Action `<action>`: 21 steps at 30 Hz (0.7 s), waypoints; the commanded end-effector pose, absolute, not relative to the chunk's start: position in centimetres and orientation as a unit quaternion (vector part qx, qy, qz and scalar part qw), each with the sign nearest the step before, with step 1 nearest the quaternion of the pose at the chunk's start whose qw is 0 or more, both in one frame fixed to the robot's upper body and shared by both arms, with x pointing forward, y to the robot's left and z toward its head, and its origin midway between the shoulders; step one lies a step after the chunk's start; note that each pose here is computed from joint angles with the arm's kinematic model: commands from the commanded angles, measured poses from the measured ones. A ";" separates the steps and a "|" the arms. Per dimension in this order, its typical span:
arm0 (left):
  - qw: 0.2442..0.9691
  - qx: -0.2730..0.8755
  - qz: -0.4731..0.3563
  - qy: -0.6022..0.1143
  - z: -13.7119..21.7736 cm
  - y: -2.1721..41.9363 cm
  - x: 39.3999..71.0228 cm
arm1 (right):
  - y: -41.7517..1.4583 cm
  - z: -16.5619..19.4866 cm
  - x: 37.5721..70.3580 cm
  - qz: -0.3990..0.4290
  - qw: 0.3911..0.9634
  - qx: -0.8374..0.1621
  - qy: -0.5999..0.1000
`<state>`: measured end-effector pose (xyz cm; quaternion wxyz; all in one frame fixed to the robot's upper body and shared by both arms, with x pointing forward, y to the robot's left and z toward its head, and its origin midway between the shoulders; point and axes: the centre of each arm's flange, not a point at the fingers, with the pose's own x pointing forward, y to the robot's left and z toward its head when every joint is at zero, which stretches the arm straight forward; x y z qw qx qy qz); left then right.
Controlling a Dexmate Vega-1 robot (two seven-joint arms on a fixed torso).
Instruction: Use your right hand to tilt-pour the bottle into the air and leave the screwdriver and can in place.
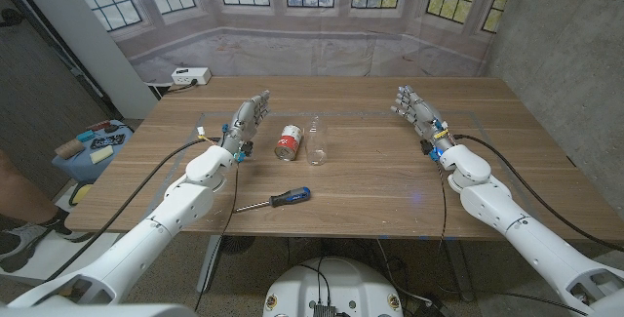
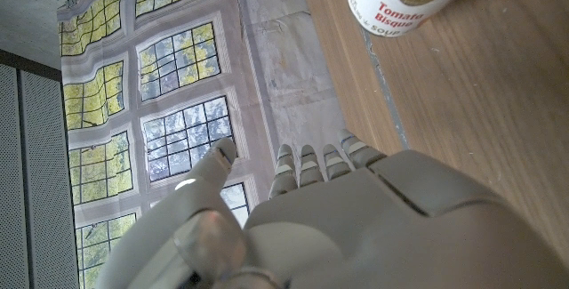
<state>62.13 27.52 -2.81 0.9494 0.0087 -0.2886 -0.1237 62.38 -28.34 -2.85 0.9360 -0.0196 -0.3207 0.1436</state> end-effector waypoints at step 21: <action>0.946 0.023 -0.109 -0.306 -2.3 29.0 62.3 | -26.5 -1.8 59.5 0.168 0.910 -0.116 -0.360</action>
